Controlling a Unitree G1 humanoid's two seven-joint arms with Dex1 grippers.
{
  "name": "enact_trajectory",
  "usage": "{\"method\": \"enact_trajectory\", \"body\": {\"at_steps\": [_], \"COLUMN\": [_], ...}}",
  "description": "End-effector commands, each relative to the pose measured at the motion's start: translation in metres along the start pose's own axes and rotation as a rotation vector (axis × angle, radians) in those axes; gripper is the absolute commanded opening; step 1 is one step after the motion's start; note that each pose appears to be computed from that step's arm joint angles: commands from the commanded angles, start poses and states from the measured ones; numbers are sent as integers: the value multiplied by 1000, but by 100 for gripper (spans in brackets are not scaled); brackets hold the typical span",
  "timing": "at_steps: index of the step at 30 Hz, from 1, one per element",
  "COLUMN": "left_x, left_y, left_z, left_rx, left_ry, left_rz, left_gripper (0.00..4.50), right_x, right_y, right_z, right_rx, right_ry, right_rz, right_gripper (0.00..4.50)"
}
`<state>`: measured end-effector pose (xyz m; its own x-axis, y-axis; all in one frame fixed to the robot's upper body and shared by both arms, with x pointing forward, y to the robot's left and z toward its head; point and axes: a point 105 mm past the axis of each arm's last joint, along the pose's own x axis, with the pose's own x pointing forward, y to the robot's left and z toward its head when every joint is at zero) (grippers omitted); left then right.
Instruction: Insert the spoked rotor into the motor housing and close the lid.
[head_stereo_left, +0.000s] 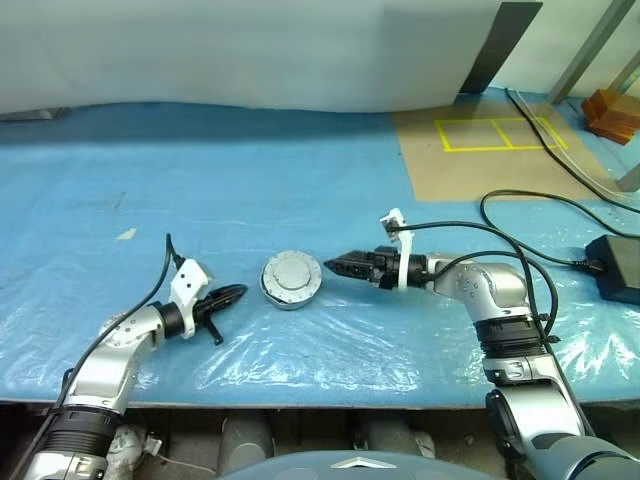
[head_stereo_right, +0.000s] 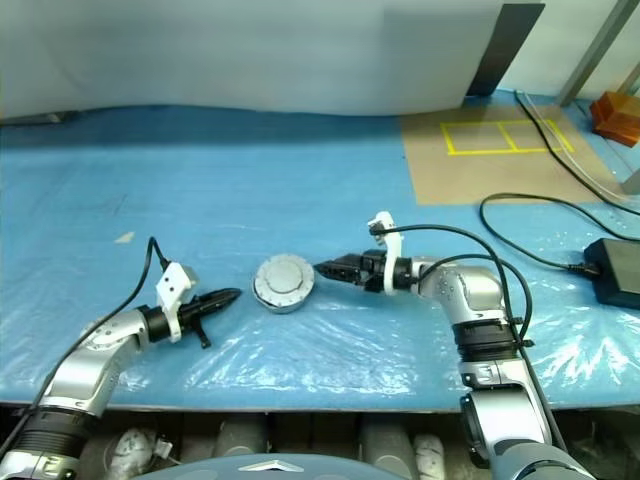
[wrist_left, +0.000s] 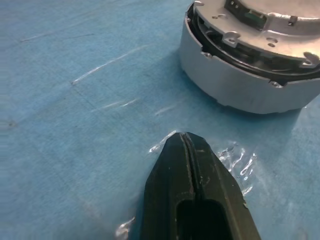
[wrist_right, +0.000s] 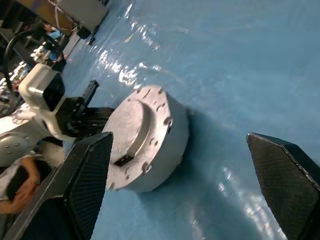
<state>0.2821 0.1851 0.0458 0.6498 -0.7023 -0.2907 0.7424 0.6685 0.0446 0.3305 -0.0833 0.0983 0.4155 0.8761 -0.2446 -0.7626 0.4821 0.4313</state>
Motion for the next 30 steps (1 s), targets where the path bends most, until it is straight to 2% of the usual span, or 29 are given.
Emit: {"method": "enact_trajectory", "body": {"at_steps": [1, 4, 7, 10, 14, 21, 30], "left_x": [-6, -10, -16, -22, -28, -21, -16], "left_y": [0, -12, -25, -36, -39, -44, -40], "left_z": [3, 9, 20, 41, 57, 53, 43], "left_rx": [5, 1, 5, 42, 93, 95, 81], "left_ry": [-12, -49, -97, -169, -179, -155, -132], "left_rz": [12, -30, -74, -103, -125, -132, -102], "left_gripper": [0, 0, 0, 0, 0, 0, 0], "right_x": [12, 20, 23, 26, 33, 52, 61], "right_y": [25, 44, 60, 65, 70, 54, 46], "right_z": [41, 50, 47, 29, 20, 6, -17], "right_rx": [-365, -559, -626, -666, -671, -689, -718], "right_ry": [-98, -88, -60, 27, 75, 105, 160], "right_rz": [8, 77, 191, 279, 348, 312, 295], "right_gripper": [449, 449, 449, 449, 449, 449, 449]}}
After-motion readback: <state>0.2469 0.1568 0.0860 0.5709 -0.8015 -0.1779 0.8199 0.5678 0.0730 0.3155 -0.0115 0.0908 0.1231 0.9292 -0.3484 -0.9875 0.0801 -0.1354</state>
